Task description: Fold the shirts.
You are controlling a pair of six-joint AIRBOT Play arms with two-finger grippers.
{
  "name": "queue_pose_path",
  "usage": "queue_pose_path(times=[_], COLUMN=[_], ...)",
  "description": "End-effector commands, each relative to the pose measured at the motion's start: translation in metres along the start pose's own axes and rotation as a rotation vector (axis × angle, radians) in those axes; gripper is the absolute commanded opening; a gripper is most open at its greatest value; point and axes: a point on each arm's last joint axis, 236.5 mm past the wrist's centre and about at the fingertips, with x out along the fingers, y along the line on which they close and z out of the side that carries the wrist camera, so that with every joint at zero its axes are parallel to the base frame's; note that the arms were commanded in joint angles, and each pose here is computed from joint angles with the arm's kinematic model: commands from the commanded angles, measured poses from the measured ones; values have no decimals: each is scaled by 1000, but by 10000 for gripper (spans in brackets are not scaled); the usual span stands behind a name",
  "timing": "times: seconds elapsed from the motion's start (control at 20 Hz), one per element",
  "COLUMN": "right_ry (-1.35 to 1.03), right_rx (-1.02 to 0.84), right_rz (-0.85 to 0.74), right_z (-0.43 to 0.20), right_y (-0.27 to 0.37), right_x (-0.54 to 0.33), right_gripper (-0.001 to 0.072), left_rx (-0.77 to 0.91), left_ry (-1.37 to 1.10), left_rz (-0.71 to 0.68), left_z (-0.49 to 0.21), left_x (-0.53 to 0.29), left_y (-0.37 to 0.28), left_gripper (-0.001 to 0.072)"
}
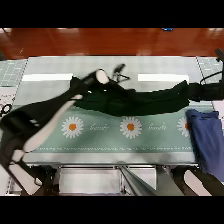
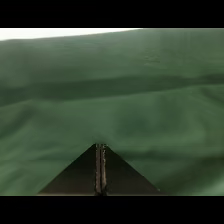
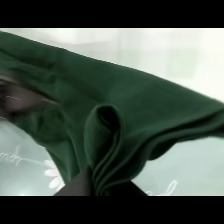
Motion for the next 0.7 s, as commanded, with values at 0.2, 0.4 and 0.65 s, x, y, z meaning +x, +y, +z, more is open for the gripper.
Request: queue_pose_path(times=[0.2,0.4,0.65], right_ry=[-63,-102,-70], right_rx=[11,2,-68], right_rz=[99,173,321], right_z=[-11,-1,8], right_y=[40,67,156], right_x=[-20,-15,50], right_gripper=[20,20,19], left_rx=[69,75,21], left_ry=[159,32,-358], left_rz=[-104,-38,161], left_z=[-39,14,36], left_x=[32,-72,-262], left_y=[-47,-7,58], left_gripper=[21,21,20])
